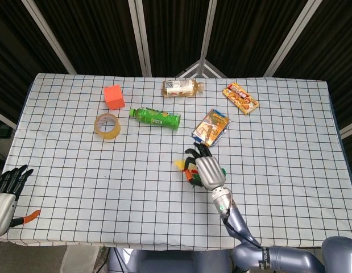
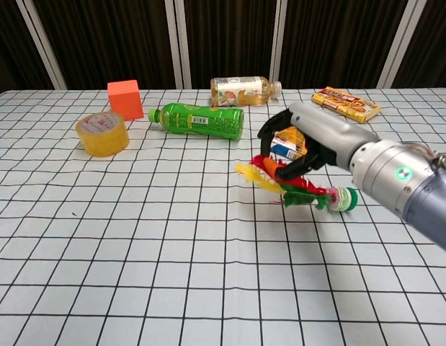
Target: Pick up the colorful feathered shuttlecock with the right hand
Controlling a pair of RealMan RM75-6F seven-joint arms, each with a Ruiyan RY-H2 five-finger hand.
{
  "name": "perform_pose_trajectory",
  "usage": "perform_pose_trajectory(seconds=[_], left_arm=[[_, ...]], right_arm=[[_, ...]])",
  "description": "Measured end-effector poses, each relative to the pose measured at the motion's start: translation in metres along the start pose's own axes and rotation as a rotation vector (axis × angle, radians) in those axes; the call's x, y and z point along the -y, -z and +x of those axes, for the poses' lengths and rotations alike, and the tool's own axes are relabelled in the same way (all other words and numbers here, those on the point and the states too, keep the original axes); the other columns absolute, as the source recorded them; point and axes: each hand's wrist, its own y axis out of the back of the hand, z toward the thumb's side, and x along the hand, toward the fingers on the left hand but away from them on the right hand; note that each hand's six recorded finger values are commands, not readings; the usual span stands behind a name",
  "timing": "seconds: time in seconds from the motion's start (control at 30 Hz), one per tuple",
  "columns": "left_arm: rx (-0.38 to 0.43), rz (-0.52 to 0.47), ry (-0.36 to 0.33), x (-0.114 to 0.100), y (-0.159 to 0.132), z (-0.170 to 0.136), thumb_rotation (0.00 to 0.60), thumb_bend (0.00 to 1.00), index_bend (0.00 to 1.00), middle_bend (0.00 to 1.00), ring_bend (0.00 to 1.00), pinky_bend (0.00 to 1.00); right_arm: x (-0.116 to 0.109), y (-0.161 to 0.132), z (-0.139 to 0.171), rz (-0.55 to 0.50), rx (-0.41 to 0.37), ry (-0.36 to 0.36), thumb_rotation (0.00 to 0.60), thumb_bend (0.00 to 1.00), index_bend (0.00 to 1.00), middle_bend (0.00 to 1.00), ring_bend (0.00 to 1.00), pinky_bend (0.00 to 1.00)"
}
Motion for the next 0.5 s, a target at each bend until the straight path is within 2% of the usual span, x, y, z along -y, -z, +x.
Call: perform_pose_trajectory(seconds=[0.13,0.23,0.5], left_arm=[[0.002,0.001,0.003,0.001,-0.001,-0.001,0.600,0.00,0.00,0.00,0.00,0.00],[0.003,0.002,0.005,0.001,-0.001,-0.001,0.600,0.00,0.00,0.00,0.00,0.00],[0.007,0.006,0.008,0.002,-0.003,-0.002,0.600,0.00,0.00,0.00,0.00,0.00]], right_arm=[[-0.030,0.004,-0.003,0.027,0.019,0.063,0.600,0.56,0.68,0.25,0.00,0.00],[-0.044,0.008,-0.003,0.033,0.037,0.088,0.600,0.56,0.68,0.25,0.00,0.00],[-0.068,0.031,0.001,0.052,0.107,0.131,0.600,0.56,0.68,0.25,0.00,0.00]])
